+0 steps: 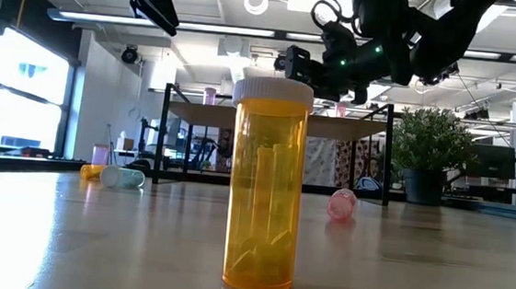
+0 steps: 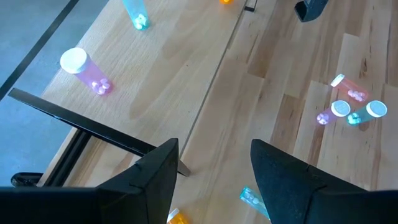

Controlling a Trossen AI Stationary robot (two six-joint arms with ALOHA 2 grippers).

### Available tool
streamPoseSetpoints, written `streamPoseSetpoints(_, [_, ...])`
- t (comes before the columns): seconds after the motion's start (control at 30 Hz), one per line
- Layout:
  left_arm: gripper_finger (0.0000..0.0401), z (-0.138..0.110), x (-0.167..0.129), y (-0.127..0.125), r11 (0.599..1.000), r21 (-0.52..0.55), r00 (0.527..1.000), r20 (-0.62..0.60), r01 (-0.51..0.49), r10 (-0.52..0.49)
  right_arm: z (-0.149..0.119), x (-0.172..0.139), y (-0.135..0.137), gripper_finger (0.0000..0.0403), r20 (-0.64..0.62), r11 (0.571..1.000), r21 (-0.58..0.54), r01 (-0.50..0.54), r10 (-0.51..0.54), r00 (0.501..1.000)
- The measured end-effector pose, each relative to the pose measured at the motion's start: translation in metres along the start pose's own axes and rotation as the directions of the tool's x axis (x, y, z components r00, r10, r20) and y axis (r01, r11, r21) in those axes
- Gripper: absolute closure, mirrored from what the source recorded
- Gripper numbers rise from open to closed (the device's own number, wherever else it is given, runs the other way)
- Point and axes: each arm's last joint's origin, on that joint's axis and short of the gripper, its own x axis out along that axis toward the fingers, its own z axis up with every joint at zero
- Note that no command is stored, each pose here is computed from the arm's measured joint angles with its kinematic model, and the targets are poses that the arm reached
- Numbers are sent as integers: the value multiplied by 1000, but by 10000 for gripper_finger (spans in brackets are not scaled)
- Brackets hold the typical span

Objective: Pick and place medicine bottles onto shelf by color
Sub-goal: Put the middle right yellow pill bottle on the shelf

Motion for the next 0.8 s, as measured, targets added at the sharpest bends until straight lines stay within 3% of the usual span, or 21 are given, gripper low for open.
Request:
streamPoseSetpoints(0.47, [208, 0, 0, 0, 1000, 0, 1000, 0, 0, 0, -5, 7, -7, 302, -21, 999, -22, 32, -33, 999])
streamPoseSetpoints(0.8, [208, 0, 0, 0, 1000, 0, 1000, 0, 0, 0, -7, 7, -8, 257, -28, 996, -36, 81, -82, 996])
